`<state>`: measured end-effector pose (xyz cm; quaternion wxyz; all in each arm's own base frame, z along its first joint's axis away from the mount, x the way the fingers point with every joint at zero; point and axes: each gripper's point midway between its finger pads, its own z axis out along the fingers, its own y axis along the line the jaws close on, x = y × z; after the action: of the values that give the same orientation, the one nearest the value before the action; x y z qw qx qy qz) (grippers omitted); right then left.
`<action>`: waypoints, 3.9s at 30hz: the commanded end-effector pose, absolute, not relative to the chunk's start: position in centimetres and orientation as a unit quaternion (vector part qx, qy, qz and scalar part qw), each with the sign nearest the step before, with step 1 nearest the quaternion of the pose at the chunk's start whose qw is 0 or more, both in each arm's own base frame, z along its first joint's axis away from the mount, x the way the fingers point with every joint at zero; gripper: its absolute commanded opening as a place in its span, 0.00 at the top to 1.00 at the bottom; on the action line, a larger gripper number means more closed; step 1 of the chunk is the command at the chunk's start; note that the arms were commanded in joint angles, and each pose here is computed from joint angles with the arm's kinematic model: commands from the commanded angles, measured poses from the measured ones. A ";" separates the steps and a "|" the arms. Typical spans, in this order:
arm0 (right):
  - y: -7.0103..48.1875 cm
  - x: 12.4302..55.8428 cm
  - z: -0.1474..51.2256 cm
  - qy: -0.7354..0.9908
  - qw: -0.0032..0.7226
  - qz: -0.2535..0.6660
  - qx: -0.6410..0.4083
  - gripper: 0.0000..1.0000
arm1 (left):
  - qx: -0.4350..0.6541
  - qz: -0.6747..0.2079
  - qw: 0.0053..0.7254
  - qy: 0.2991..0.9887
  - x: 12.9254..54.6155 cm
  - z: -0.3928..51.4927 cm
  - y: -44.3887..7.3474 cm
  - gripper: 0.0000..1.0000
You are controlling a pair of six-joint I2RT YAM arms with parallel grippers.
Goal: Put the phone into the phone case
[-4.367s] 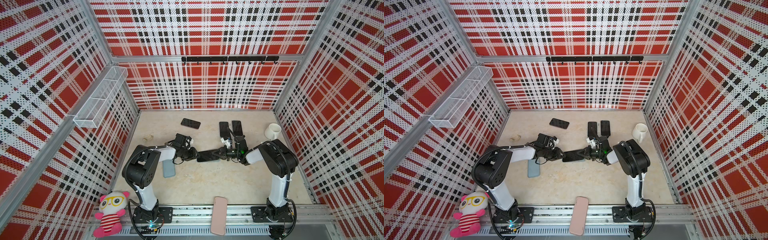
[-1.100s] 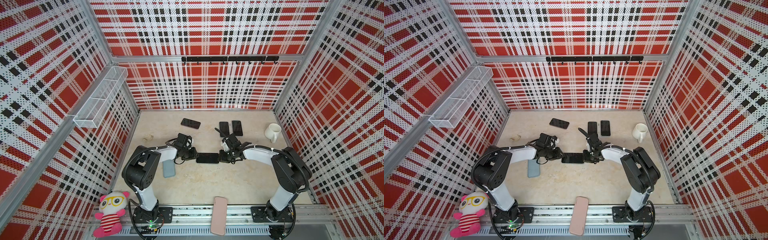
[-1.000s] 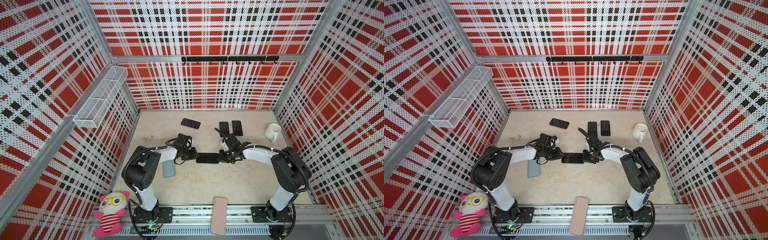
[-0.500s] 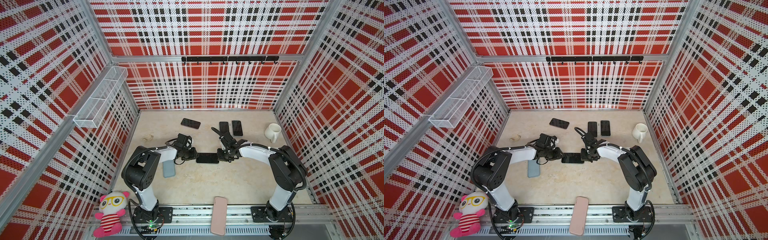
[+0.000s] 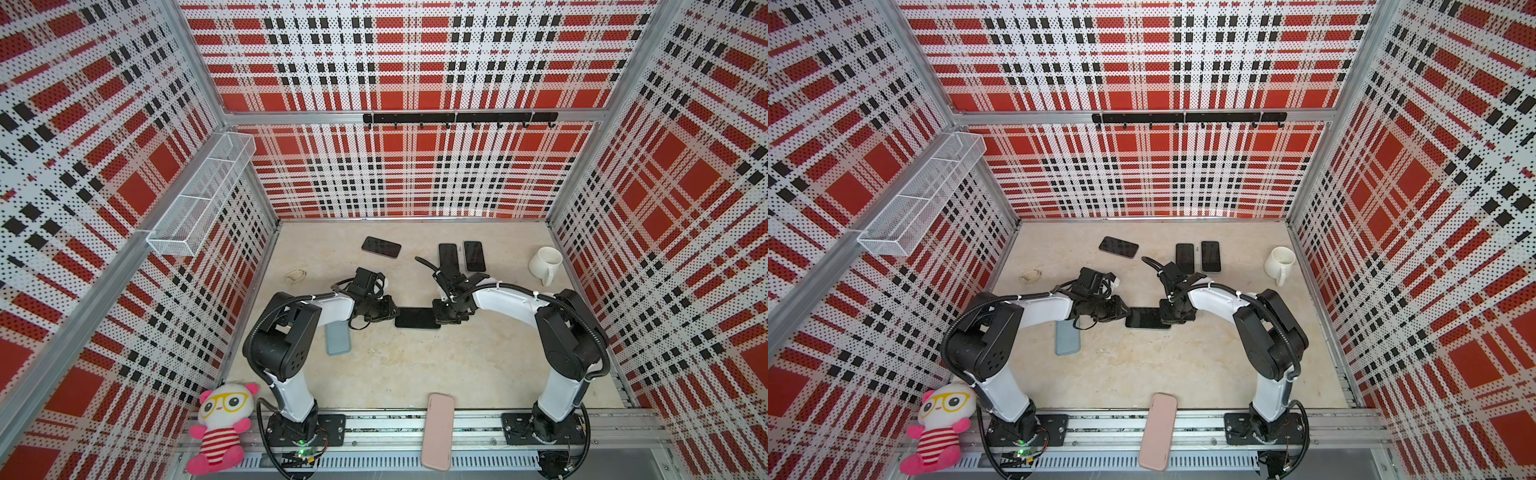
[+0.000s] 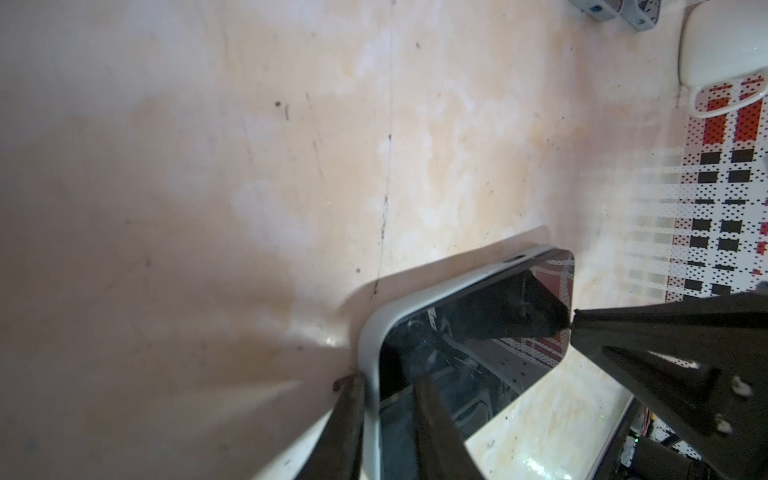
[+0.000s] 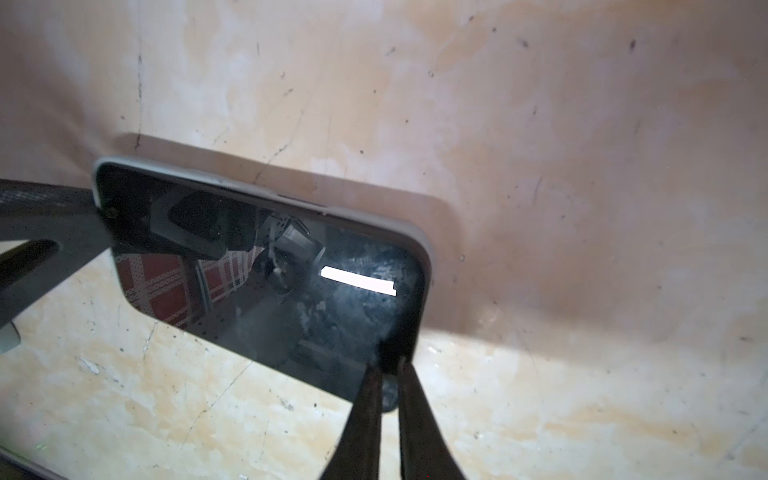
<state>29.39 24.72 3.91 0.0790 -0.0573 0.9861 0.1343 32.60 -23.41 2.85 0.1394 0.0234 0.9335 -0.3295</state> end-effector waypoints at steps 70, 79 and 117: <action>21.7 23.6 -7.9 0.994 -0.086 0.064 -0.030 0.91 | 0.019 -0.357 0.133 0.924 33.3 2.5 -24.2 0.77; 21.8 32.2 7.1 0.986 0.078 0.140 -0.049 0.81 | 0.029 -0.325 0.174 0.929 34.4 4.5 -23.1 0.69; 23.0 25.2 -1.0 0.991 -0.020 0.126 -0.051 0.89 | 0.074 -0.275 0.127 0.950 30.7 0.9 -24.4 0.71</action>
<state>28.83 24.34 3.02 0.0460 -0.0394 0.9803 0.1882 31.90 -23.81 2.35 0.1557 0.0603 0.9480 -0.2709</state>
